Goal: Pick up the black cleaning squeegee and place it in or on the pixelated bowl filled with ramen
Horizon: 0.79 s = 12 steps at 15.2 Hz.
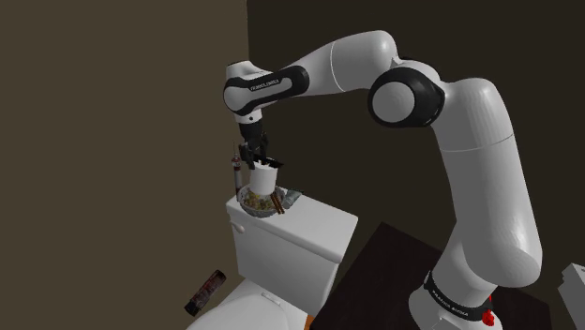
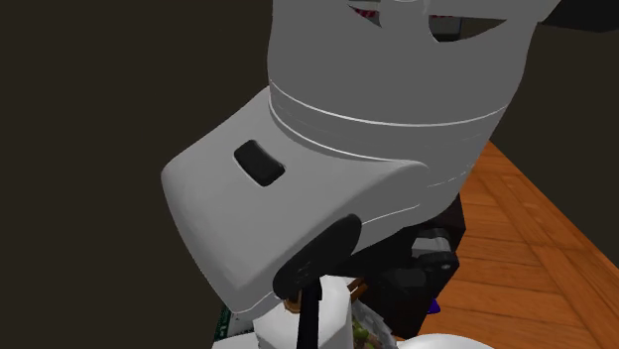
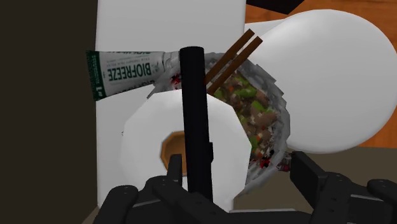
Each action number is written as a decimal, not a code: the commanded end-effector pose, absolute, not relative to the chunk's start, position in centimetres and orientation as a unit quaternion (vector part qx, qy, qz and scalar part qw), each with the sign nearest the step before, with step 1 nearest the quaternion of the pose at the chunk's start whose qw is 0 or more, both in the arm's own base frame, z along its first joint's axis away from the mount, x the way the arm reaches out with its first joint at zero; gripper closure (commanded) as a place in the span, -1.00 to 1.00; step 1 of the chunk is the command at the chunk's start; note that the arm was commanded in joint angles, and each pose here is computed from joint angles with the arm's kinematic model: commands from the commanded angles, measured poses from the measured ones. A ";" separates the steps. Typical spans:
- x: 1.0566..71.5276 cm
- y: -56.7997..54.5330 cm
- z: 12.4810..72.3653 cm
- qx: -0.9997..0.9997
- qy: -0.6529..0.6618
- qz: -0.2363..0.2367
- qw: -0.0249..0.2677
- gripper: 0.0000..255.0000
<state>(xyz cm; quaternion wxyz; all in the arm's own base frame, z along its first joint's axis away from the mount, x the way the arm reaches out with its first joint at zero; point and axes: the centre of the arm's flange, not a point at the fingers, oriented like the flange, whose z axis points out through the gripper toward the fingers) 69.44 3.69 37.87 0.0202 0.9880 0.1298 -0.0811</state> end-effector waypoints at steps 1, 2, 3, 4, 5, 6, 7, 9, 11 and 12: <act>69.4 3.7 37.8 0.988 0.130 -0.081 0.020 -1.00; 69.4 3.7 37.8 0.988 0.130 -0.081 0.020 -1.00; 69.5 3.8 37.9 0.988 0.130 -0.081 0.020 -1.00; 69.7 3.8 39.2 0.988 0.130 -0.081 0.020 -1.00; 69.9 3.9 40.5 0.988 0.130 -0.081 0.020 -1.00; 70.1 4.0 41.8 0.988 0.130 -0.081 0.020 -1.00; 70.2 4.1 42.8 0.988 0.130 -0.081 0.020 -1.00; 70.2 4.1 42.8 0.988 0.130 -0.081 0.020 -1.00; 70.2 4.1 42.8 0.988 0.130 -0.081 0.020 -1.00; 70.2 4.1 42.8 0.988 0.130 -0.081 0.020 -1.00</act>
